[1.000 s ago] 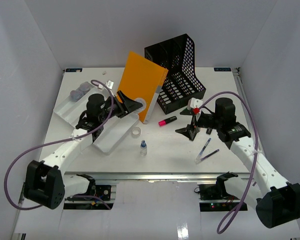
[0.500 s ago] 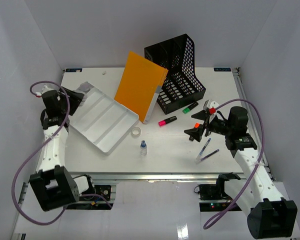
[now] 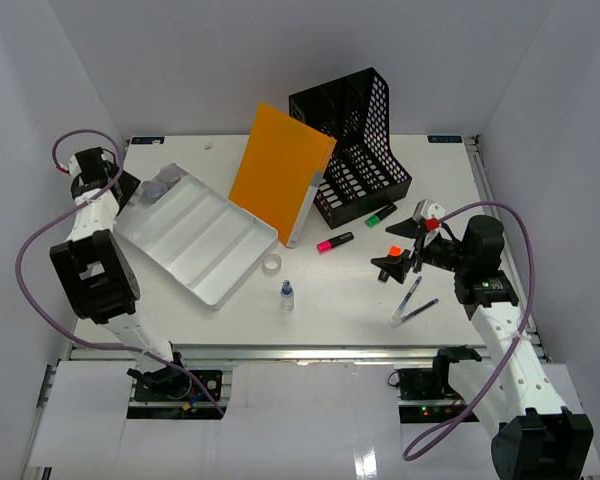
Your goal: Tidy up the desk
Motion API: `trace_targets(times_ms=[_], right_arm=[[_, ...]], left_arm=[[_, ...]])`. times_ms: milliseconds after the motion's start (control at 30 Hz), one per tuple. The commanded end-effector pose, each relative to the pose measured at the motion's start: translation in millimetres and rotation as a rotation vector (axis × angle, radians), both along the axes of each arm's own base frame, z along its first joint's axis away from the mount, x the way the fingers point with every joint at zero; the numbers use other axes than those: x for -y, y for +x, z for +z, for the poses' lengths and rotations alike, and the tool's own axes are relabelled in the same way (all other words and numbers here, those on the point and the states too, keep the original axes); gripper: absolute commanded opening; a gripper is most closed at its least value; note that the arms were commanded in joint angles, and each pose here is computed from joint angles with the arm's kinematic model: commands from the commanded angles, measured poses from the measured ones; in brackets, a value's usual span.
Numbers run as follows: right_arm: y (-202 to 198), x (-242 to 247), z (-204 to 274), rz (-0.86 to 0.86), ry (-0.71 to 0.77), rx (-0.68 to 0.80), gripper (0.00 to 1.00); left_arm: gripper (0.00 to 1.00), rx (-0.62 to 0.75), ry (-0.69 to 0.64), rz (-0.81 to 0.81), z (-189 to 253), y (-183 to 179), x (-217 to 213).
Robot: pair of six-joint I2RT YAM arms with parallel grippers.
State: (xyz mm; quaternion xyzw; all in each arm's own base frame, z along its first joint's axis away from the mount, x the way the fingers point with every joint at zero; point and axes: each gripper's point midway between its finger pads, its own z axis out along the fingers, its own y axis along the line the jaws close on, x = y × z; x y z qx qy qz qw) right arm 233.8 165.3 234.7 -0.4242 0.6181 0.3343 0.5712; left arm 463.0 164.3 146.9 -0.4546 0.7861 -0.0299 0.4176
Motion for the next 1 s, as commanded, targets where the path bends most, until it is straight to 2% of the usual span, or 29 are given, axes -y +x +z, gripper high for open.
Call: trace_targets(times_ms=[0, 133, 300, 500, 767, 867, 967], right_arm=[[1.5, 0.8, 10.3, -0.003, 0.007, 0.041, 0.9], [3.8, 2.7, 8.7, -0.013, 0.005, 0.035, 0.9], [6.2, 5.5, 6.8, -0.023, 0.005, 0.029, 0.9], [8.4, 8.6, 4.8, -0.031, 0.003, 0.028, 0.9], [9.5, 13.5, 2.7, -0.04, 0.003, 0.027, 0.9], [9.1, 14.4, 1.8, -0.039, 0.004, 0.026, 0.9], [11.2, 19.0, 1.8, -0.053, 0.006, 0.027, 0.9]], left_arm=[[0.0, -0.034, 0.101, 0.028, 12.2, 9.9, -28.5], [0.01, -0.094, 0.119, 0.023, -8.3, 16.7, -36.2], [0.09, -0.133, 0.133, 0.006, -22.8, 19.9, -40.1], [0.41, -0.155, 0.127, -0.028, -33.9, 22.8, -37.9], [0.82, -0.122, 0.147, -0.059, -12.9, 25.6, -36.8], [0.9, -0.123, 0.156, -0.059, -8.7, 22.5, -37.4], [0.93, -0.12, 0.152, -0.066, -6.9, 21.0, -34.7]])
